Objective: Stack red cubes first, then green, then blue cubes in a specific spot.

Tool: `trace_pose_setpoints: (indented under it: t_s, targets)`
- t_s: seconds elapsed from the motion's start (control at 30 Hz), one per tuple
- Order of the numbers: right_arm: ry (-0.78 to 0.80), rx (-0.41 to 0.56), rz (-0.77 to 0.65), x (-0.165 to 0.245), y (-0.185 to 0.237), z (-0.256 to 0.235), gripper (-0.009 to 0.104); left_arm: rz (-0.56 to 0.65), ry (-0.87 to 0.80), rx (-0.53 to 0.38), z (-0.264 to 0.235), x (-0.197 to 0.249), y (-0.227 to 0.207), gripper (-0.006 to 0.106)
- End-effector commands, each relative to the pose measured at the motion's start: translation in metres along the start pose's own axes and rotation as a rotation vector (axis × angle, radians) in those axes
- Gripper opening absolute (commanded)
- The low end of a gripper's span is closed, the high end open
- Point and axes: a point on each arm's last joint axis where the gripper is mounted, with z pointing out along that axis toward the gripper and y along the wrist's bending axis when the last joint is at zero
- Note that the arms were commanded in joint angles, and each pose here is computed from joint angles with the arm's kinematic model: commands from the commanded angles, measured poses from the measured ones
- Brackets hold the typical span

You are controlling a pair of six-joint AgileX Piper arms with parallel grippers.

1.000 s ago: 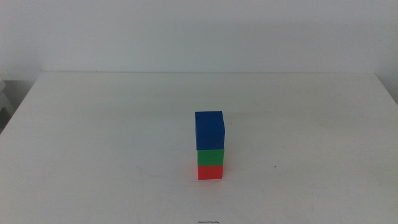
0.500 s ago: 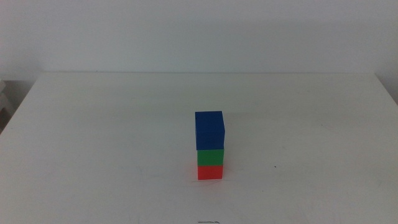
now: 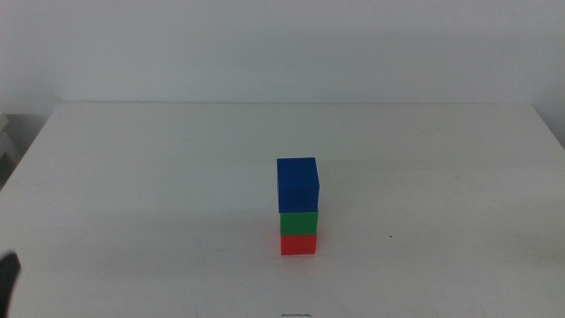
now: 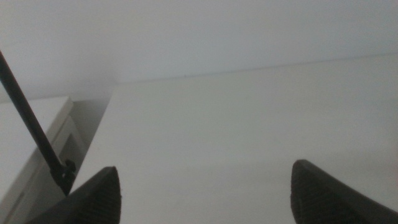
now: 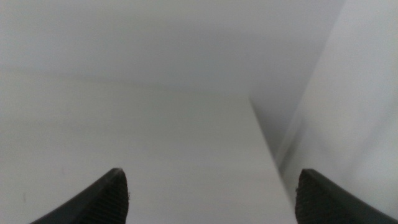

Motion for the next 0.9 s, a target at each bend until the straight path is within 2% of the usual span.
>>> trace_pose_setpoints:
  t_s: [0.0, 0.3, 0.5, 0.67, 0.87]
  targets:
    - [-0.064, 0.029, -0.008, 0.013, 0.001, -0.001, 0.094, -0.018, -0.115, -0.013, -0.004, 0.002, 0.000, 0.094]
    - [-0.019, 0.006, 0.013, 0.076, 0.014, 0.006, 0.094, -0.021, -0.143, -0.027, 0.007, 0.042, -0.002, 0.094]
    - [-0.001, -0.001, 0.016, 0.085, 0.016, 0.009, 0.094, -0.023, -0.187, -0.043, 0.012, 0.052, -0.002, 0.094]
    - [-0.008, 0.002, 0.012, 0.089, 0.016, 0.011, 0.094, -0.024, -0.122, -0.034, 0.016, 0.064, -0.003, 0.094]
    - [-0.004, 0.002, 0.012, 0.089, 0.016, 0.011, 0.094, -0.024, -0.120, -0.033, 0.016, 0.064, -0.003, 0.094]
